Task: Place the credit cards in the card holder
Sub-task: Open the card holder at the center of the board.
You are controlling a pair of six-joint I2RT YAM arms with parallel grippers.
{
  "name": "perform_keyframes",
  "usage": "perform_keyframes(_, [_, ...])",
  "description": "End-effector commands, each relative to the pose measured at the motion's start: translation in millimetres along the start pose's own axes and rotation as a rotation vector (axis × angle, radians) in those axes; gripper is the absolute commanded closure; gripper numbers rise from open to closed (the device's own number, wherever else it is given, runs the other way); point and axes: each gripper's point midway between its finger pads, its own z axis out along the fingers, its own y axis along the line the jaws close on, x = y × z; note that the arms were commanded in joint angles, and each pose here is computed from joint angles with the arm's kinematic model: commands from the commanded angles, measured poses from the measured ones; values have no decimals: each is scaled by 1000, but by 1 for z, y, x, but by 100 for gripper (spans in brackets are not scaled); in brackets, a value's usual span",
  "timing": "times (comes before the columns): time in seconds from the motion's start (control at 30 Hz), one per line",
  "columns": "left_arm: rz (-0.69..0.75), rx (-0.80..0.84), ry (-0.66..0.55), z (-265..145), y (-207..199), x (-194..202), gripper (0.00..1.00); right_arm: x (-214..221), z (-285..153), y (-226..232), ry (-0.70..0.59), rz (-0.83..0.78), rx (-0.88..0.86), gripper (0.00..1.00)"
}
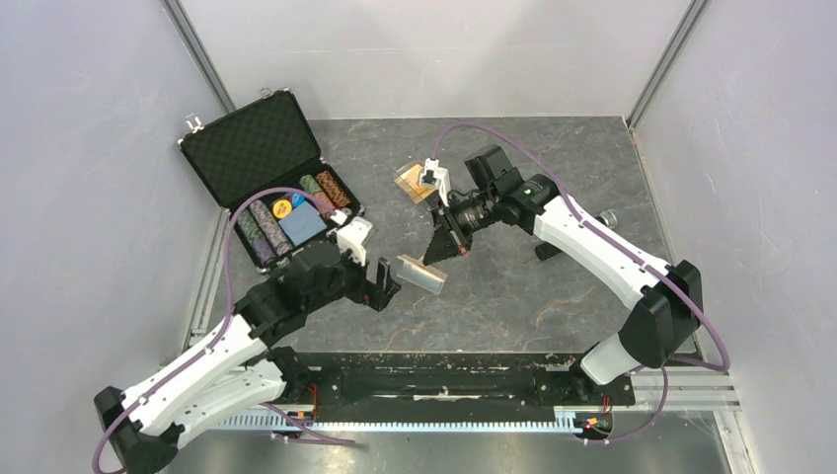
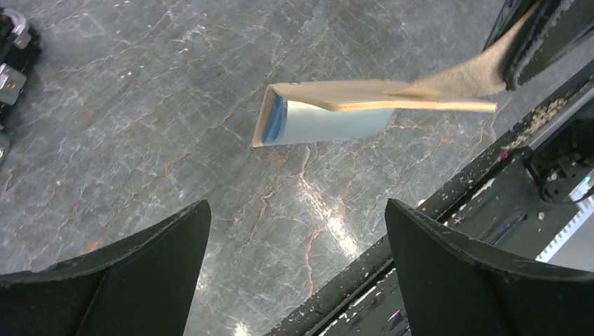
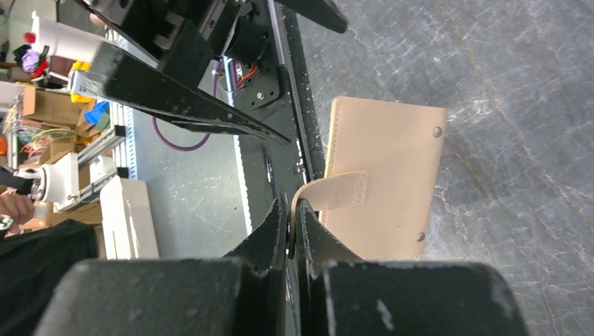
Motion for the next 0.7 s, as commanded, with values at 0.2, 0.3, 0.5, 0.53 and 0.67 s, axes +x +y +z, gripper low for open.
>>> perform_keyframes(0.2, [163,177,-61,33,-37,-37,0,-2,-3,27,-45,-52,-125,100])
perform_keyframes(0.3, [160,208,-42,42,-45,-38,0,0,-1,30,-40,-22,-142,100])
perform_keyframes(0.5, [145,166,-32,56,-40,-41,0,4,3,30,-25,-13,-162,100])
perform_keyframes(0.53, [140,142,-36,58,-36,-42,0,5,4,30,-23,-13,-163,100])
perform_keyframes(0.67, [133,51,-64,58,-21,-49,0,9,5,28,-14,-4,-168,100])
